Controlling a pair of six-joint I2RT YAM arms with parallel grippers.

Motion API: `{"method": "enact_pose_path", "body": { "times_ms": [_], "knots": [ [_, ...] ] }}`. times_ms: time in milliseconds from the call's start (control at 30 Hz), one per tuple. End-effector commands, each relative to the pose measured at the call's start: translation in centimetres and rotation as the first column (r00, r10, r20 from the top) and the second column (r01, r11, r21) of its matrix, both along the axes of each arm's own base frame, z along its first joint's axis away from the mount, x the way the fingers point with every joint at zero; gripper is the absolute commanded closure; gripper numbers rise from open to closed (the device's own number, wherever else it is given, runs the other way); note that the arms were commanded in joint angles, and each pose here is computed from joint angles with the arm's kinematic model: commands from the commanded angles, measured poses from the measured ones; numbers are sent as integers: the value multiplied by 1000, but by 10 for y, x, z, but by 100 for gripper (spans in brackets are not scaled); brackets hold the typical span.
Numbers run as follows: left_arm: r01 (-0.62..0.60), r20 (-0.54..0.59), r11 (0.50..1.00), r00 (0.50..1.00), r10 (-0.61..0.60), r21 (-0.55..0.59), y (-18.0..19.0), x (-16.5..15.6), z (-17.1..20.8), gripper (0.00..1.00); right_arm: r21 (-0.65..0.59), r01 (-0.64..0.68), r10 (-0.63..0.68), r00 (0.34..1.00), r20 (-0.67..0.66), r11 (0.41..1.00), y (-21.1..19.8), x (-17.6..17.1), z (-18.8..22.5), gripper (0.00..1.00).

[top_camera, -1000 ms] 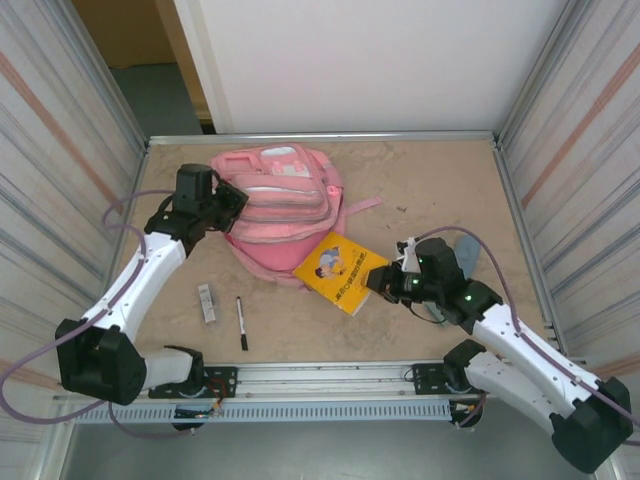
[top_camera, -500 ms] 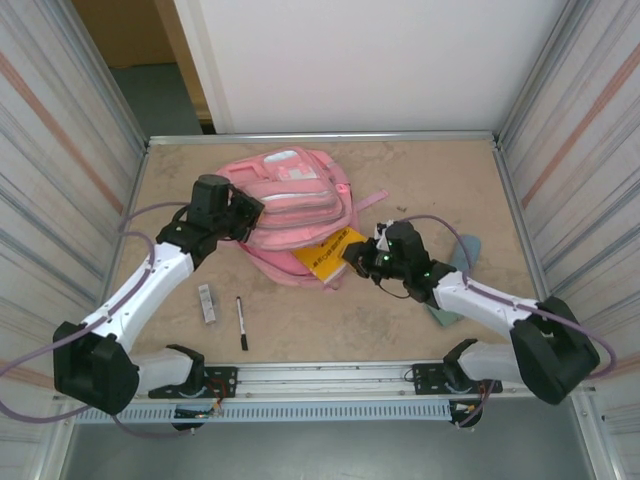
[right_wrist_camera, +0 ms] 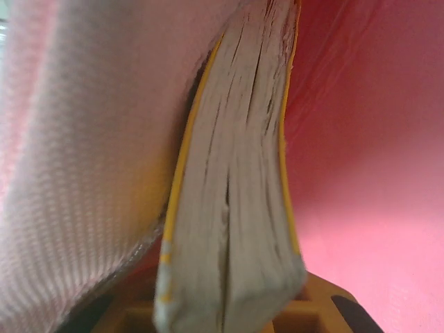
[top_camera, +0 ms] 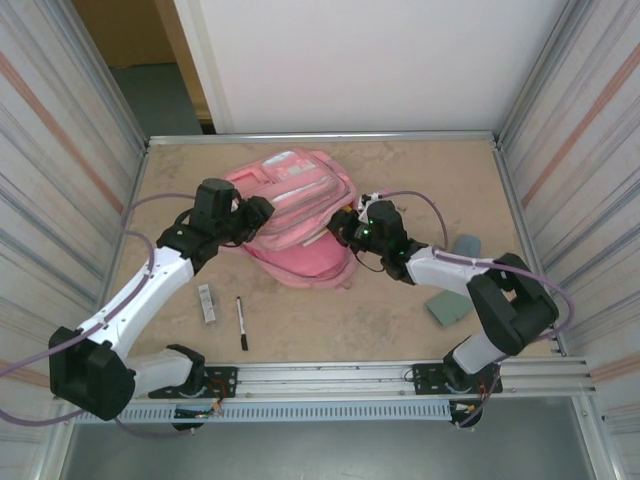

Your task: Pack books, pencil case, and school supplies into a backpack

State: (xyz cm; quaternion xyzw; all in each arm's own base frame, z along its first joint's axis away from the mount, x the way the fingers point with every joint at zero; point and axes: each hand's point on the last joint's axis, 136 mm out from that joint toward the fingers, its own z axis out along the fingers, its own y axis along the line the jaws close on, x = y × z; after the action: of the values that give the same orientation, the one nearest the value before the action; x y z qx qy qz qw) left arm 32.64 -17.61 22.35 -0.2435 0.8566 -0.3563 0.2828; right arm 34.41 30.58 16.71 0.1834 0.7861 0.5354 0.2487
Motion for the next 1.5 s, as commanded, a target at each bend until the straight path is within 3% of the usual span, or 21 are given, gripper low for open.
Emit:
{"method": "enact_pose_path", "body": {
  "times_ms": [0, 33, 100, 167, 300, 400, 533, 633, 700, 867, 933, 1000, 1100, 1233, 1333, 1467],
  "knots": [
    [113, 127, 969, 981, -144, 222, 9, 2, 23, 34, 146, -54, 21, 976, 217, 988, 20, 16, 71, 100],
    [131, 163, 943, 969, -187, 305, 11, 0, 29, 29, 150, -60, 28, 977, 212, 987, 22, 17, 70, 100],
    [150, 239, 862, 925, -295, 484, 12, -6, 40, 2, 150, -62, 31, 980, 197, 987, 24, 19, 65, 100],
    [131, 308, 752, 857, -414, 646, 6, -11, 47, 1, 153, -60, 31, 983, 182, 986, 23, 21, 61, 100],
    [139, 347, 547, 639, -686, 825, -30, -20, 39, 1, 169, -64, 34, 984, 174, 984, 23, 22, 58, 100],
    [144, 289, 436, 564, -774, 888, -41, -19, 24, 1, 178, -69, 39, 986, 164, 982, 24, 22, 55, 100],
    [145, 239, 358, 514, -824, 922, -51, -11, 6, 1, 213, -76, 42, 987, 158, 974, 26, 23, 56, 100],
    [226, 160, 293, 469, -868, 929, -62, -13, -15, 1, 219, -83, 49, 986, 156, 972, 28, 23, 56, 100],
    [290, 123, 272, 444, -888, 917, -71, -16, -27, 1, 221, -81, 46, 986, 160, 972, 26, 22, 57, 100],
    [287, 107, 242, 415, -903, 927, -87, -16, -30, 1, 217, -85, 51, 986, 156, 973, 28, 20, 55, 100],
    [248, 112, 242, 445, -889, 938, -86, -8, -25, 19, 221, -87, 54, 987, 154, 971, 28, 19, 56, 100],
    [222, 103, 231, 472, -876, 947, -82, -1, -20, 46, 219, -92, 58, 986, 159, 971, 29, 17, 57, 100],
    [222, 98, 219, 454, -886, 950, -85, -1, -15, 84, 215, -102, 69, 985, 156, 971, 30, 14, 55, 100],
    [225, 98, 209, 421, -902, 952, -91, -5, -10, 99, 198, -103, 76, 987, 139, 975, 28, 11, 47, 100],
    [205, 81, 183, 425, -902, 962, -90, -4, -11, 100, 190, -105, 83, 989, 121, 976, 27, 8, 39, 100],
    [153, 102, 185, 436, -894, 971, -87, -1, 3, 100, 157, -96, 84, 993, 81, 983, 23, 5, 21, 100]
  ]
}}
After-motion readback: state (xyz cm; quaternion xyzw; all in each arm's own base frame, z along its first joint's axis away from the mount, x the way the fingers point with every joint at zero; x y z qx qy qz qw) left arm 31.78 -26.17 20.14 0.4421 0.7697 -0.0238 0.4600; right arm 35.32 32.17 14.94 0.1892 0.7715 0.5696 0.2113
